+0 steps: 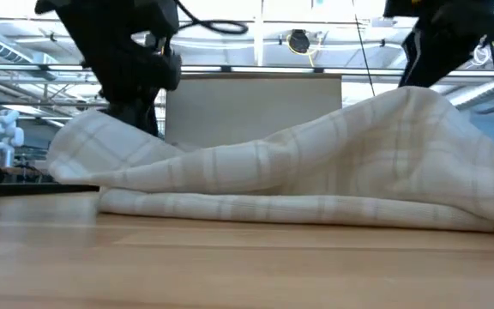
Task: Fold towel
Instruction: Fold the white patterned towel
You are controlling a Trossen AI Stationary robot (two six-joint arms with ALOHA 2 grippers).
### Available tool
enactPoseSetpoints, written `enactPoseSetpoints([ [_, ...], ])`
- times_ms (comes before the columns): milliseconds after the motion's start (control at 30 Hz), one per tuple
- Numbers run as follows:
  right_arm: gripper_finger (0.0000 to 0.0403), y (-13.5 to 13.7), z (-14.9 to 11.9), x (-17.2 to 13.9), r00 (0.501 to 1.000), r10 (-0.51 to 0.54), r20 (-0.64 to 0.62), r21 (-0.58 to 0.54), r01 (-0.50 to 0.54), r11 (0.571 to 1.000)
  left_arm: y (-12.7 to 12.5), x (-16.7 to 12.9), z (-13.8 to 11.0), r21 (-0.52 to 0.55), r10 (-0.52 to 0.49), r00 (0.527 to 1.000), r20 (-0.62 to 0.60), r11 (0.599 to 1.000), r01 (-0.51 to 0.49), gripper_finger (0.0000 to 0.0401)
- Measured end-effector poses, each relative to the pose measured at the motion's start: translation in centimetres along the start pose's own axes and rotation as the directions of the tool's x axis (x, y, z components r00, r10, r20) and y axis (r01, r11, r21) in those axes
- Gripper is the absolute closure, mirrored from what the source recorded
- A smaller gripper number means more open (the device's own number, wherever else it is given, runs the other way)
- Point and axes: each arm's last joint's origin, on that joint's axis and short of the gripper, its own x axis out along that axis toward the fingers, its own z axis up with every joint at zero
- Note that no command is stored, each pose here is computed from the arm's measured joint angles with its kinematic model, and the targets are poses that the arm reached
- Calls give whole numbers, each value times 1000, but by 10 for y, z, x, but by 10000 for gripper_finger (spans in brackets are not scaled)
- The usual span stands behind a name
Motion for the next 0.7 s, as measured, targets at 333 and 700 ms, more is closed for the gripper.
enactPoseSetpoints([
  [333,233,14,0,-5,996,67,55,-40,-65,997,15,-36,17,26,31,999,29,999,-31,336],
  [700,234,37,-8,-18,949,316,-5,-10,-317,949,-6,-64,12,-121,-398,916,46,908,401,336],
])
